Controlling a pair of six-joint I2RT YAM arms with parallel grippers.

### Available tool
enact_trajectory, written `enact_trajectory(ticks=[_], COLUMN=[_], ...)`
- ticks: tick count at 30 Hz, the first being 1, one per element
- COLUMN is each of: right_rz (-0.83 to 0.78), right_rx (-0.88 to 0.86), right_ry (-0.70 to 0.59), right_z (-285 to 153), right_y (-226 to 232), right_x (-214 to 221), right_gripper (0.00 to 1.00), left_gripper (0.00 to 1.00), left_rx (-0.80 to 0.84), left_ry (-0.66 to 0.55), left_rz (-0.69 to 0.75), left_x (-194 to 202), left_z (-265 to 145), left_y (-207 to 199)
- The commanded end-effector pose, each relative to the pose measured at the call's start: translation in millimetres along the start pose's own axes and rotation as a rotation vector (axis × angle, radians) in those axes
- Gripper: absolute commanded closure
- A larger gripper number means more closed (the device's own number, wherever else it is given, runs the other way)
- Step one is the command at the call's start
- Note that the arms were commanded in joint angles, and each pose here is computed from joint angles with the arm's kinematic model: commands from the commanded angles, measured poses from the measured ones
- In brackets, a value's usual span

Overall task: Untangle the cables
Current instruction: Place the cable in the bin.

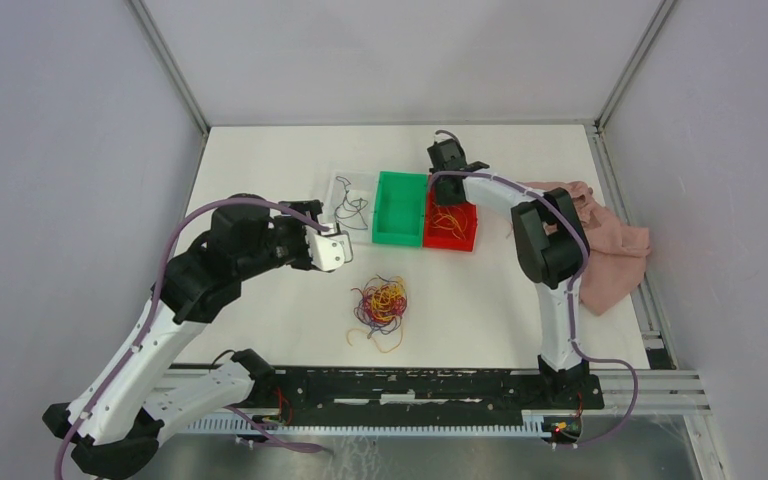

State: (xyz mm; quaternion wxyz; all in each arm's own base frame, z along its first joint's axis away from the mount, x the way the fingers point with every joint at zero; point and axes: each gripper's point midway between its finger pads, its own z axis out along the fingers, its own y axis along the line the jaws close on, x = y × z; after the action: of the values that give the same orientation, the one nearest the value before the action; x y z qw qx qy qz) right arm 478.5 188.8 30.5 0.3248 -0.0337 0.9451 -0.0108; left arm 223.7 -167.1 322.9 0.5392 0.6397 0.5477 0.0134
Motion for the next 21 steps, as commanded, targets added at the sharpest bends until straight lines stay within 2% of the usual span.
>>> enact_trajectory(ticks=[1, 4, 7, 14, 18, 21], right_rz=[-0.012, -0.014, -0.010, 0.029, 0.032, 0.062], right_rx=[-0.052, -0.039, -0.029, -0.092, -0.139, -0.195], right_ry=[-0.065, -0.074, -0.125, -0.240, -0.251, -0.233], right_z=[-4, -11, -31, -92, -117, -128], right_y=[24, 22, 14, -4, -4, 0], right_x=[-19, -20, -40, -95, -97, -81], right_gripper=[0.82, 0.80, 0.70, 0.54, 0.55, 0.63], left_gripper=[0.30, 0.30, 0.30, 0.30, 0.29, 0.29], left_rx=[-0.030, -0.027, -0.025, -0.029, -0.018, -0.013], left_ry=[-0.004, -0.008, -0.012, -0.010, 0.008, 0.014], left_rz=[0.047, 0.043, 0.043, 0.021, -0.031, -0.056], left_x=[-3, -4, -5, -6, -4, -4], left_z=[-4, -3, -3, -3, 1, 3], left_y=[8, 8, 8, 10, 8, 9])
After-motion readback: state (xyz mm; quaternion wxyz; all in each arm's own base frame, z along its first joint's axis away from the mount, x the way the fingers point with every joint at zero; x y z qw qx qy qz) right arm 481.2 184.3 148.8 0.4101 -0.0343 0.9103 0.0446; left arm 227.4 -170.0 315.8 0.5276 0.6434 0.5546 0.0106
